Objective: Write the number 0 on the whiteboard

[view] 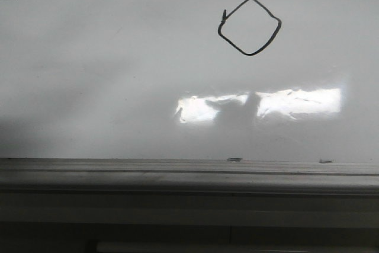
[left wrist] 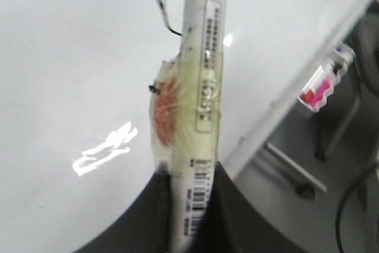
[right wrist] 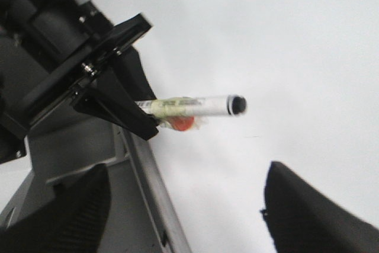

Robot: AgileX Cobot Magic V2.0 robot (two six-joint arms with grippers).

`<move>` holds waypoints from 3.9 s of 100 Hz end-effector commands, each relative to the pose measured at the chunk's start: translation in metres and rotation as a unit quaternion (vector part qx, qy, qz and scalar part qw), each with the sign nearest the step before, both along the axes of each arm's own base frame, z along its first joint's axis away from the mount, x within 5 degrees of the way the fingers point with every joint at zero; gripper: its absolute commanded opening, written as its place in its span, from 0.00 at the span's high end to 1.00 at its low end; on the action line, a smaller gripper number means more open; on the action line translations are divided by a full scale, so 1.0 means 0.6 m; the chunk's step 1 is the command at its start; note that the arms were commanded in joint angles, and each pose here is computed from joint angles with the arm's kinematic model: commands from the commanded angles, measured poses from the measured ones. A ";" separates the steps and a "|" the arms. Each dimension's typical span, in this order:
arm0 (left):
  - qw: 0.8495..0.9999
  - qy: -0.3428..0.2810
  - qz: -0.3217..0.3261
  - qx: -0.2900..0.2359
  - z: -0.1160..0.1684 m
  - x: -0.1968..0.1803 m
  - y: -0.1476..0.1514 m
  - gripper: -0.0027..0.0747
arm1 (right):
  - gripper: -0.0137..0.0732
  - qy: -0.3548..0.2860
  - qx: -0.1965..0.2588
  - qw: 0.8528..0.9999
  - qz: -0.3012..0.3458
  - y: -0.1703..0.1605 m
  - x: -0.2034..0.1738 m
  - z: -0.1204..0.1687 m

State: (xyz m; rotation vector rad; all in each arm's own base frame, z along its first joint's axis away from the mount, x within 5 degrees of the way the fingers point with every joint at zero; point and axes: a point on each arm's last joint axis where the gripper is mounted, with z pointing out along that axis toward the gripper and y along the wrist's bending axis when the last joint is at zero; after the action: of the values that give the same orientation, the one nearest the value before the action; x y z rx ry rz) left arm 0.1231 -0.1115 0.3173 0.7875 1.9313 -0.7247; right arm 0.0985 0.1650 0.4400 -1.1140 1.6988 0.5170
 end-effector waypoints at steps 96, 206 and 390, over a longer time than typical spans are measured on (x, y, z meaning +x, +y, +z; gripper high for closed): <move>0.966 0.086 0.237 -0.060 -0.110 0.111 -0.081 0.98 | 0.92 -0.021 0.041 0.997 -0.060 -0.100 -0.032 -0.041; 0.971 -0.112 0.102 -0.184 0.060 -0.026 0.014 0.99 | 0.92 -0.111 0.078 0.990 -0.031 -0.080 -0.023 -0.082; 0.912 -0.115 0.395 -0.020 -0.230 -0.118 0.171 0.99 | 0.92 -0.108 0.077 0.991 -0.032 -0.080 -0.023 -0.083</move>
State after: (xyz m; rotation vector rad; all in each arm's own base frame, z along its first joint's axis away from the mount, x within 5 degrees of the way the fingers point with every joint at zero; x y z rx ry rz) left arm 0.0528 -0.0102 0.1821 0.0794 1.8164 -0.1467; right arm 0.0856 0.1174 0.3747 -1.0041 1.5730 0.4364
